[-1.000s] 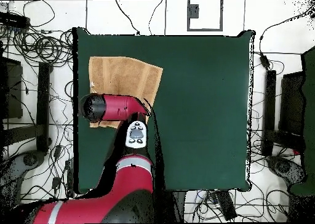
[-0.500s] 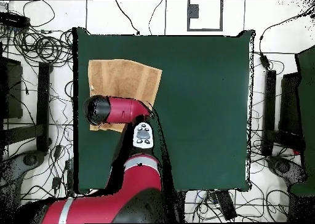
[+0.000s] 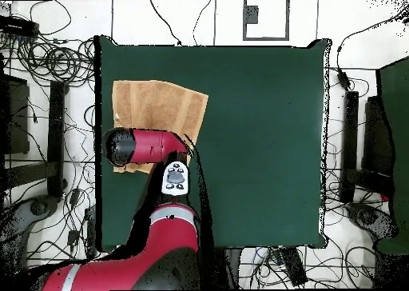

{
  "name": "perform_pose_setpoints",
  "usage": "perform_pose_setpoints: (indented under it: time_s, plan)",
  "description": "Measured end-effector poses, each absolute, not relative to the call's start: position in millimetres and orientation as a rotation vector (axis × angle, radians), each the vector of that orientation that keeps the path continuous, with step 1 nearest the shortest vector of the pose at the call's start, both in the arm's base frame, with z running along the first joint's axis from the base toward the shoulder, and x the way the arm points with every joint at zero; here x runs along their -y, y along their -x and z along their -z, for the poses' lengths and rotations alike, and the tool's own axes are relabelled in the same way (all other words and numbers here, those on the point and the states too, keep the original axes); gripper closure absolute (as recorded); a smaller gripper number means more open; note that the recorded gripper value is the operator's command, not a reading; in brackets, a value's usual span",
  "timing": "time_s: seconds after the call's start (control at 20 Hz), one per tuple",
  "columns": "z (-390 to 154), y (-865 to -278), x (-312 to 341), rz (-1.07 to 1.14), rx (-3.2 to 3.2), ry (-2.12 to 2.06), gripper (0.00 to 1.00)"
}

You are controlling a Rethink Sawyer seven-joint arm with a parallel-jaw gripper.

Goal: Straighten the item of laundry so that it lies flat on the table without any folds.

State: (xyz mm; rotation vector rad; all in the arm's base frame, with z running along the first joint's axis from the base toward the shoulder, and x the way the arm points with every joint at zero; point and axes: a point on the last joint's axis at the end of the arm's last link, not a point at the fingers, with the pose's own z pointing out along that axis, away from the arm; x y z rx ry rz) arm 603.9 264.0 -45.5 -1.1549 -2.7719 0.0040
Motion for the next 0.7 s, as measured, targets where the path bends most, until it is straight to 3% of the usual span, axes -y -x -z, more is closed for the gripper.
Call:
perform_pose_setpoints:
  time_s: [0.7]
  plan:
    - [46.3, -600.2, -255.2, 0.012, 2.743, 1.161, 0.00]
